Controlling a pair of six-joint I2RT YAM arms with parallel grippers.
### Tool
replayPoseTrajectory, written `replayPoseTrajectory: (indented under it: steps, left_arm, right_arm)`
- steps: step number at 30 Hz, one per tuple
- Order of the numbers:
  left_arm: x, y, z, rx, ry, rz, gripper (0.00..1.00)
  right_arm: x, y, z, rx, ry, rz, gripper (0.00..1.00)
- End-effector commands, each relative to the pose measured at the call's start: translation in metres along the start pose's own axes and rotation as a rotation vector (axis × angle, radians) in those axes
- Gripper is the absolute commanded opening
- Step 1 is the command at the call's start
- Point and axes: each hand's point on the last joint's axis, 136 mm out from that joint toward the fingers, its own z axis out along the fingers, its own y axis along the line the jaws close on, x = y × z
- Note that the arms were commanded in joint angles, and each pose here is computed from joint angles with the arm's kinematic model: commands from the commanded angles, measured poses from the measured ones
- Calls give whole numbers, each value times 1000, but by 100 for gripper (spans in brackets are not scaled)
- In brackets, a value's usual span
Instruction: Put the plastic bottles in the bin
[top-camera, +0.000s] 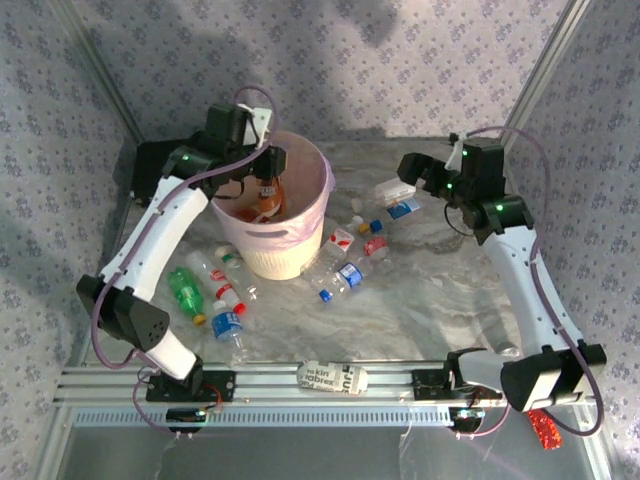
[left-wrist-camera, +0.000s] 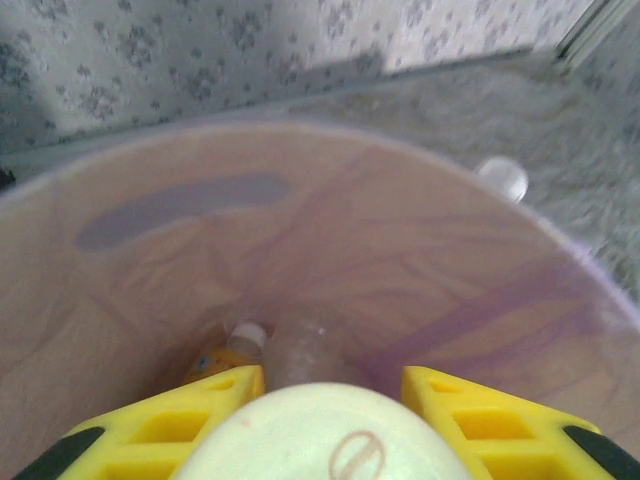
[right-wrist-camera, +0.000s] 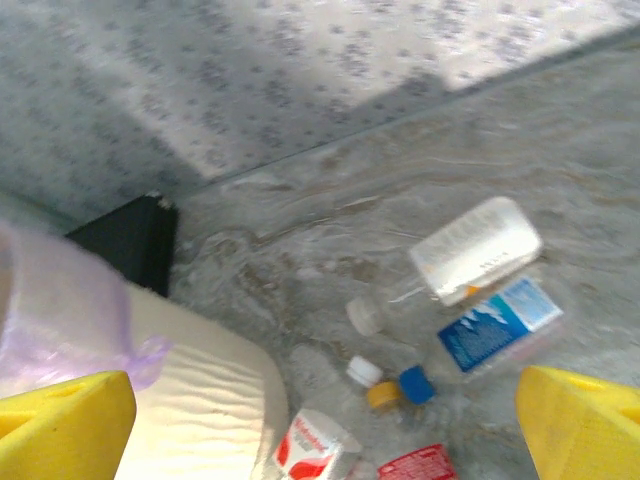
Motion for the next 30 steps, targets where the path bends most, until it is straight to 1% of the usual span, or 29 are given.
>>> replayPoseTrajectory:
  steps: [1,3,7,9,11,14,16,17,19,24,30]
  left_arm:
    - [14,10,2,-79,60,93,40]
    - [22,10,7,-90,92,115,44]
    - [32,10,14,-97,129,133,54]
    - [32,10,14,-94,125,135,58]
    - [31,8,13,-87,121,137,65]
    - [27,6,10,-81,112,142,73]
    - [24,5,7,-80,102,143,76]
    - [22,4,4,-81,92,144,78]
    - [18,3,-2,-86,72,148,80]
    - [10,-1,-21,-91,27,160,82]
    - [7,-4,-45,-95,-19,175,83]
  right_arm:
    - [13,-40,15,121,61,134,99]
    - [23,-57,28,179,94,167,99]
    - [44,-80,51,247,124,249,93]
    - [51,-88,61,263,122,283,91]
    - [66,-102,73,299,140,318,90]
    - [68,-109,86,348,128,319,88]
    - [71,-114,94,391,128,316,87]
    - [59,-109,98,389,108,310,86]
    - [57,-108,108,407,113,300,85]
    - [55,-99,132,440,118,282,81]
    - [58,-91,168,502,157,246,81]
